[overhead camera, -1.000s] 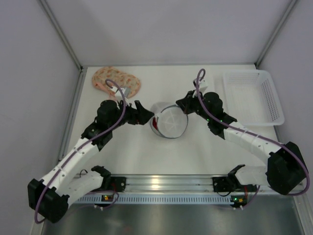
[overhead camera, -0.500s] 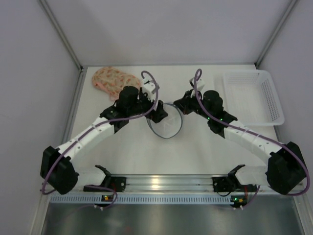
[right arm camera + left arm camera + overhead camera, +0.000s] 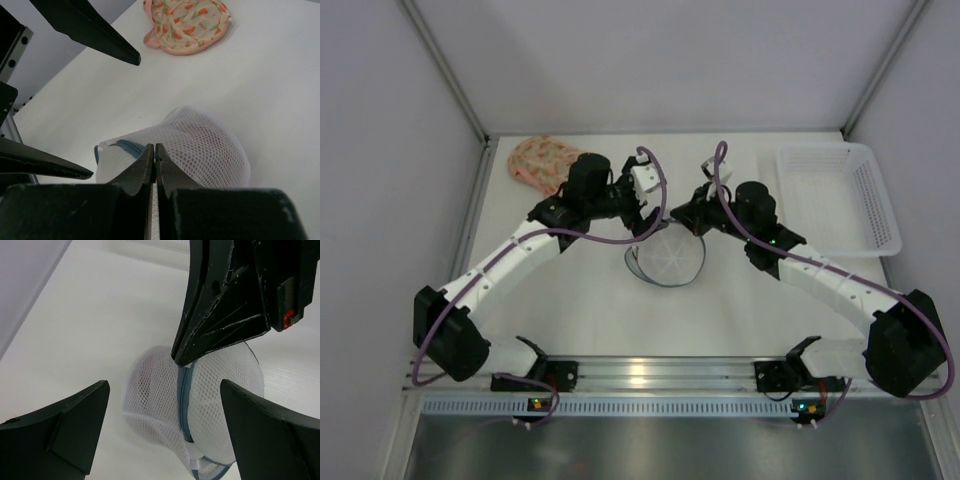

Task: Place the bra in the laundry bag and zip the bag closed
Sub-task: Zip the laundry bag at the center of the board.

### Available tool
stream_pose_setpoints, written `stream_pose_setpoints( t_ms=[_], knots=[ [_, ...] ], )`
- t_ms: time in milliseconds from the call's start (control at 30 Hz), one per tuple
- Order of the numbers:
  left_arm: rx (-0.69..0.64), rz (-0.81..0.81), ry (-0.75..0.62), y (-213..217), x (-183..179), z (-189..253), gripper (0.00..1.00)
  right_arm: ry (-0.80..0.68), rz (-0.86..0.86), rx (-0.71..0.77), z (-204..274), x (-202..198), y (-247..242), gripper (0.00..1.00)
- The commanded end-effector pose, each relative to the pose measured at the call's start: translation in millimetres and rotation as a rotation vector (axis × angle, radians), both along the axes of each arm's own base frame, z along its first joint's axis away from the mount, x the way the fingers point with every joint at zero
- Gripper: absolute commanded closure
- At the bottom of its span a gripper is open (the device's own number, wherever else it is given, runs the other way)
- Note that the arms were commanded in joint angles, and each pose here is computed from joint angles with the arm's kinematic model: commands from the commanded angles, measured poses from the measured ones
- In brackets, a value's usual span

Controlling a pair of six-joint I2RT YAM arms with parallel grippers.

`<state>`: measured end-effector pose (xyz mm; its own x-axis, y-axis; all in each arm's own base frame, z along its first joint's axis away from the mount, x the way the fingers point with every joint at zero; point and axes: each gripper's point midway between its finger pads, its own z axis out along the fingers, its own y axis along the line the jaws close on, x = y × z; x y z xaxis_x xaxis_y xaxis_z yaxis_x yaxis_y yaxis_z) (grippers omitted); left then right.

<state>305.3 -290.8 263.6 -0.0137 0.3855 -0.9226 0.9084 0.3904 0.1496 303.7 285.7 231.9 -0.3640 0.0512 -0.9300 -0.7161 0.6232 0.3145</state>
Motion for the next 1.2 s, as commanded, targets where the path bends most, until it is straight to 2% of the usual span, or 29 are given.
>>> stream_pose_setpoints(
  t_ms=[0,200,267,300,333,367,400,467,500,533,633,767,800,833,900,967,1000,1033,1067,1133,1167],
  knots=[
    [0.056,-0.108,0.021,-9,-4,-19,0.02,-0.083,0.035,0.053,39,3,9,1.0],
    [0.07,-0.121,0.094,-15,-3,-42,0.06,-0.087,0.034,0.059,46,2,7,1.0],
    [0.071,-0.114,0.112,-17,-2,-45,0.18,-0.088,0.032,0.063,49,1,6,1.0],
    [0.071,-0.103,0.108,-17,1,-44,0.36,-0.087,0.026,0.062,49,1,5,1.0],
    [0.072,-0.082,0.112,-16,5,-44,0.71,-0.084,0.02,0.058,48,2,5,1.0],
    [0.06,-0.038,0.122,-15,10,-41,0.99,-0.079,0.006,0.056,48,3,3,1.0],
    [0.059,0.031,0.116,-11,20,-38,1.0,-0.068,-0.023,0.043,45,7,-1,1.0],
    [-0.044,0.109,0.08,-9,31,-15,1.0,-0.053,-0.066,0.029,40,11,-6,1.0],
    [-0.069,0.145,0.088,-4,30,-22,1.0,-0.047,-0.111,0.028,40,15,-13,1.0],
    [-0.123,0.193,0.051,4,31,-6,1.0,-0.041,-0.137,0.028,39,17,-17,1.0],
    [-0.229,0.276,0.049,18,23,2,1.0,-0.042,-0.229,0.035,40,23,-34,1.0],
    [-0.29,0.292,0.122,27,0,-3,1.0,-0.034,-0.316,0.042,40,31,-55,1.0],
    [-0.288,0.29,0.149,30,-9,-16,1.0,-0.027,-0.334,0.043,38,34,-61,1.0],
    [-0.34,0.271,0.122,31,-16,-2,1.0,-0.022,-0.343,0.046,37,35,-63,1.0],
    [-0.372,0.241,0.172,32,-34,-17,1.0,-0.017,-0.358,0.05,36,39,-67,1.0],
    [-0.406,0.219,0.168,36,-47,-11,1.0,-0.011,-0.357,0.051,36,39,-67,1.0],
    [-0.413,0.219,0.163,39,-53,-11,0.92,-0.014,-0.342,0.057,38,37,-64,1.0],
    [-0.414,0.237,0.167,42,-53,-12,0.61,-0.017,-0.331,0.058,39,36,-63,1.0],
    [-0.419,0.265,0.144,47,-50,-6,0.43,-0.019,-0.309,0.06,39,34,-60,1.0],
    [-0.43,0.296,0.118,52,-45,6,0.18,-0.024,-0.287,0.062,41,33,-57,1.0],
    [-0.431,0.296,0.09,52,-42,18,0.02,-0.025,-0.277,0.059,40,33,-55,1.0]
  ],
)
